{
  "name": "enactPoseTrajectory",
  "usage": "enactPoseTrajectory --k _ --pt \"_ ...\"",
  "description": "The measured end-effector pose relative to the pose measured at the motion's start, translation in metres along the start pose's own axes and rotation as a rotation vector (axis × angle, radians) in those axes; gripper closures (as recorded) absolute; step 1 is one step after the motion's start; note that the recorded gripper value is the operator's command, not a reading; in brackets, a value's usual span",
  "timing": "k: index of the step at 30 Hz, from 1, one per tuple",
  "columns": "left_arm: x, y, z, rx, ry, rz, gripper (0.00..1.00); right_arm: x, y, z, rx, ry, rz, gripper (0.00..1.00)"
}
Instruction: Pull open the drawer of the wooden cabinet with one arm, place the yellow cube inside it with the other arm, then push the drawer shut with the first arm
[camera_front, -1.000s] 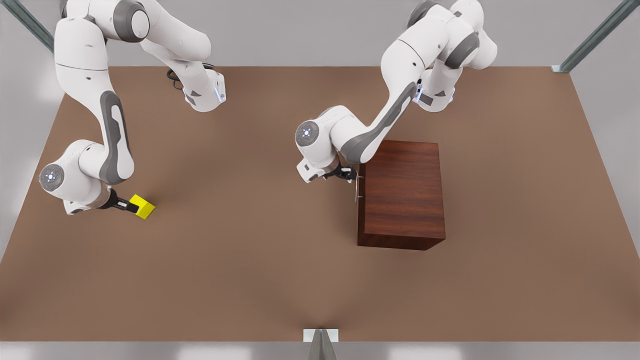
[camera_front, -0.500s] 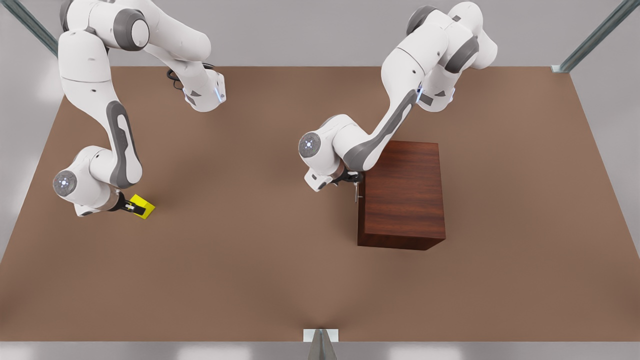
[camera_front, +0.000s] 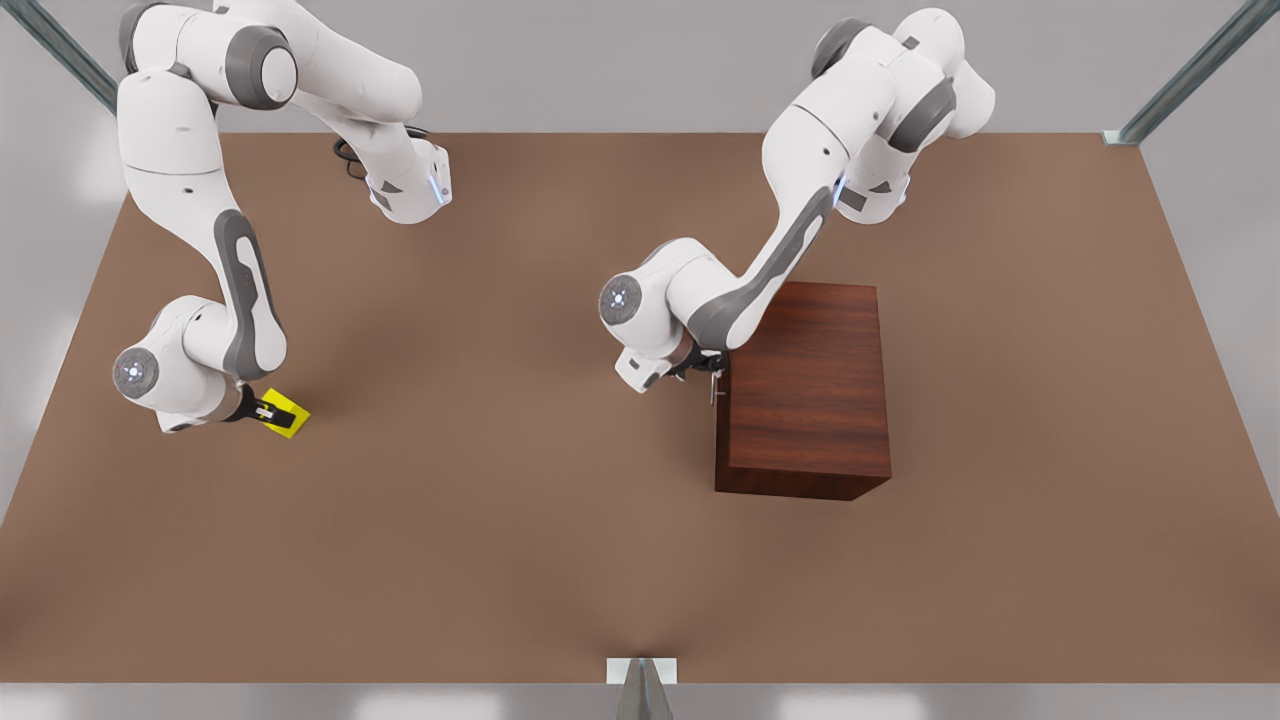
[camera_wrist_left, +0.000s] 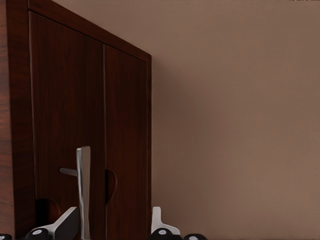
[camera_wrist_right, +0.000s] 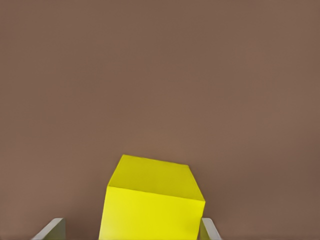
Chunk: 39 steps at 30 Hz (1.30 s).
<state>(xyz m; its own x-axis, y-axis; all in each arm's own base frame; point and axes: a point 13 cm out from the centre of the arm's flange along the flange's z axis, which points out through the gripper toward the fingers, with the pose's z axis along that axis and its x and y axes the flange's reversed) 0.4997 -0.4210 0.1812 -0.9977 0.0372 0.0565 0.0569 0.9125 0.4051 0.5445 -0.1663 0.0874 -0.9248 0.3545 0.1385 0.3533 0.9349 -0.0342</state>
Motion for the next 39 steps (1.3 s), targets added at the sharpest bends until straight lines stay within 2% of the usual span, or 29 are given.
enactPoseTrajectory --k 20,32,34,39 --pt "0.023 -0.030 -0.008 0.023 0.015 0.001 0.22 -0.003 -0.008 0.036 0.009 0.041 0.015 0.00" --pt "0.017 -0.045 -0.018 0.044 -0.001 -0.014 0.22 -0.003 -0.008 0.053 0.014 0.058 0.013 0.00" --pt "0.022 -0.049 -0.020 0.042 -0.003 -0.009 0.22 -0.003 -0.008 0.054 0.014 0.059 0.013 0.03" --pt "0.022 -0.060 -0.027 0.055 -0.013 -0.015 0.22 -0.003 -0.007 0.054 0.012 0.060 0.012 0.22"
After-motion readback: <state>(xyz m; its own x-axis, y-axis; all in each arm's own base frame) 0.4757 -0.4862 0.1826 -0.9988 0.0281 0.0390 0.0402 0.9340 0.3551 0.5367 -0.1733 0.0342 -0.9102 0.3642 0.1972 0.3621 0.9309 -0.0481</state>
